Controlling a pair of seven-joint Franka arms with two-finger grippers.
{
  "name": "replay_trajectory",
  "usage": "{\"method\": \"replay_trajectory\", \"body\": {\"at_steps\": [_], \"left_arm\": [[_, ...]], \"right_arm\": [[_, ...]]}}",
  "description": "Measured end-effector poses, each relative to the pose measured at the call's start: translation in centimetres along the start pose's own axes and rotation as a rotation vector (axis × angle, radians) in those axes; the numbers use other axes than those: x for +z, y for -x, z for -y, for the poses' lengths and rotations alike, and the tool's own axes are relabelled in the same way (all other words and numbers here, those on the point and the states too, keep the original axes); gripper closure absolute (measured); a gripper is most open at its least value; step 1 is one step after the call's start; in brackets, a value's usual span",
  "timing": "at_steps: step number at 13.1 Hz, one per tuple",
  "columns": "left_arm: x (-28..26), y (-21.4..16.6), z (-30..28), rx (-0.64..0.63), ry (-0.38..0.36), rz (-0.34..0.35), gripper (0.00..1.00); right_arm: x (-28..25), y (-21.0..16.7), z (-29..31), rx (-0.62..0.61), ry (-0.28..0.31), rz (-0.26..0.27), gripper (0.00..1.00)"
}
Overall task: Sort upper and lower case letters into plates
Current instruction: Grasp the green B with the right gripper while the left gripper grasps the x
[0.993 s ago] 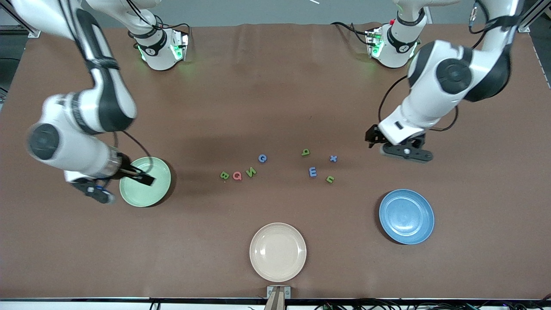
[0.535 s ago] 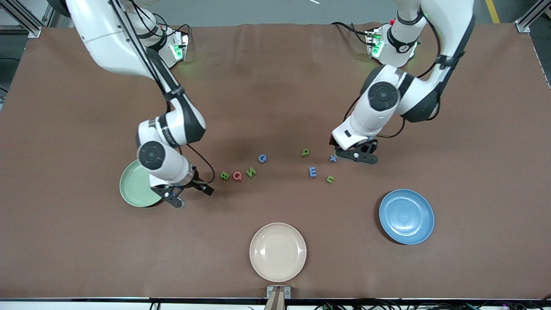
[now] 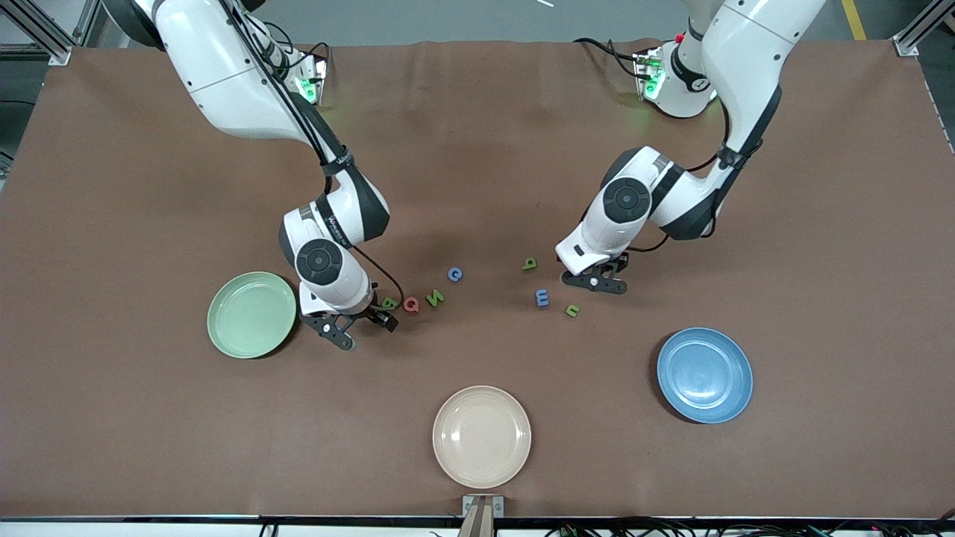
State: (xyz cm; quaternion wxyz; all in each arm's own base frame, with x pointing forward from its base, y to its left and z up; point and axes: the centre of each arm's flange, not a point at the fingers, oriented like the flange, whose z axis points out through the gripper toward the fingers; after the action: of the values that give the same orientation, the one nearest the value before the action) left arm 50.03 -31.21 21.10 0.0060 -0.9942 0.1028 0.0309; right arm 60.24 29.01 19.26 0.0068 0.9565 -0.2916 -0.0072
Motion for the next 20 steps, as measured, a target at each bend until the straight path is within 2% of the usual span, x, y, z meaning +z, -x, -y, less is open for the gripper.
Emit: {"method": "replay_trajectory", "body": {"at_steps": [3,9,12,14,18,20], "left_arm": [[1.6,0.3,-0.4,-0.003,-0.043,-0.005,0.33],[4.1,0.2,-1.0,-0.006,-0.016,-0.037,0.39],[3.4,-0.3,-0.8,-0.012,-0.014,-0.05,0.72],[3.3,-0.8,0.0,-0.026,-0.015,-0.057,0.73],[-0.4,-4.6,4.2,-0.103,-0.007,-0.141,0.73],[-3.6,-6.9,8.3,-0.137,-0.009,-0.2,0.73]], "right_arm": [[0.5,0.6,0.3,-0.009,0.004,0.002,0.1],[1.5,3.1,0.9,-0.035,0.012,0.005,0.14],[2.1,3.3,0.6,-0.035,0.007,0.002,0.15],[2.1,3.3,0.6,-0.036,0.004,0.001,0.19],[1.3,3.2,0.6,-0.034,0.004,-0.001,0.64],[1.2,3.2,0.4,-0.033,0.011,0.001,0.65]]}}
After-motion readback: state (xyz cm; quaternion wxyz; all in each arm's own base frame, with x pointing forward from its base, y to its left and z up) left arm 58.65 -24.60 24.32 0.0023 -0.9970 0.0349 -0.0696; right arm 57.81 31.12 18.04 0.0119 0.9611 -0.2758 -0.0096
